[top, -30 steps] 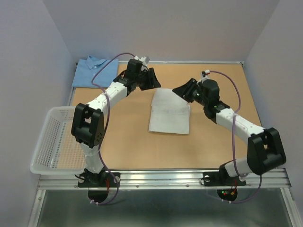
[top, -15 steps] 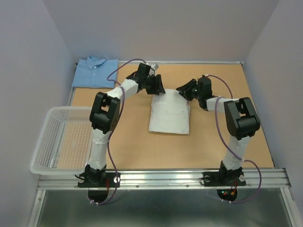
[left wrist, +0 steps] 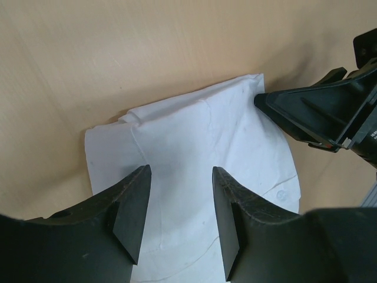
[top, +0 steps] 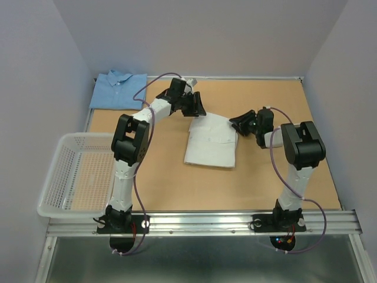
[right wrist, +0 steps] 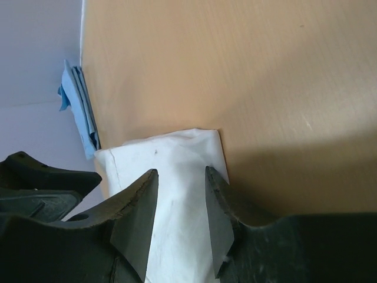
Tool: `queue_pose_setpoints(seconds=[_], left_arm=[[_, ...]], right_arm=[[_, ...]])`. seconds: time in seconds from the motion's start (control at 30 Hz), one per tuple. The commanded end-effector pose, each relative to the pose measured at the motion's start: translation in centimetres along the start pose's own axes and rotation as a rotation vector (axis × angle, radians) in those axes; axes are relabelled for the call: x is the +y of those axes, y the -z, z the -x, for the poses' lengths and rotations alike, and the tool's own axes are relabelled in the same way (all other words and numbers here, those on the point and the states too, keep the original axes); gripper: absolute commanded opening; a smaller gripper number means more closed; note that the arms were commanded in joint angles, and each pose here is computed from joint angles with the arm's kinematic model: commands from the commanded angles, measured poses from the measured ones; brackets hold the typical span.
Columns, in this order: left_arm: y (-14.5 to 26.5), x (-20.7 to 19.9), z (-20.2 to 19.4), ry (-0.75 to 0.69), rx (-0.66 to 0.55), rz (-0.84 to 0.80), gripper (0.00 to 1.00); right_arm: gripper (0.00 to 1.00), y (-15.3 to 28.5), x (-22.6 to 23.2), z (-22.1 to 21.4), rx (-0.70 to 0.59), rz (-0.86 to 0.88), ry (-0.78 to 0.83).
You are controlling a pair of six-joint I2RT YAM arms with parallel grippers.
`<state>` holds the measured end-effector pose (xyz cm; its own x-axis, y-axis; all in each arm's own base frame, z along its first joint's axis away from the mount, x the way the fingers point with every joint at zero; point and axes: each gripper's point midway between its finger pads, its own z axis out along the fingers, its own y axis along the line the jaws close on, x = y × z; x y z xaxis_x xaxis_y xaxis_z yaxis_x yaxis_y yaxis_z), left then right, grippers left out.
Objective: Fold and stack the long sleeve shirts
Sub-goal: Fold the shirt
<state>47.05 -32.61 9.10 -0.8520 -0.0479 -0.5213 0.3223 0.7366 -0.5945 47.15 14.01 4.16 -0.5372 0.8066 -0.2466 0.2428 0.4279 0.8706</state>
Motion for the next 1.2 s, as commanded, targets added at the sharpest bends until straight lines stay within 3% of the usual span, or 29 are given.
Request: queue_pose_setpoints(seconds=[0.0,0.37,0.53,0.87,1.13,1.17], left_arm=[[2.1,-3.9,3.4,-0.051,-0.087,-0.118,0.56],[0.0,-5.4,3.9,0.004,-0.120,-0.291,0.52],[-2.9,-2.2,2.5,0.074,-0.084,-0.253,0.50],[-5.7,2.9,-0.4,0.167,-0.033,-0.182,0.49],[-1.7,4.6,-1.5,0.215,-0.076,-0.087,0.48],[-1.4,5.6,-3.7,0.251,-0.050,-0.051,0.48]], right_arm=[[0.44,0.4,2.7,0.6,0.017,0.060,0.101],[0.44,2.0,9.3,1.3,0.057,0.173,0.225],[0.44,1.7,11.8,-1.6,0.139,0.265,0.274],[0.44,0.8,3.5,-4.6,0.150,0.125,0.147],[0.44,2.5,6.5,-3.7,0.166,0.109,0.301],[0.45,3.0,6.3,-3.8,0.183,0.090,0.305]])
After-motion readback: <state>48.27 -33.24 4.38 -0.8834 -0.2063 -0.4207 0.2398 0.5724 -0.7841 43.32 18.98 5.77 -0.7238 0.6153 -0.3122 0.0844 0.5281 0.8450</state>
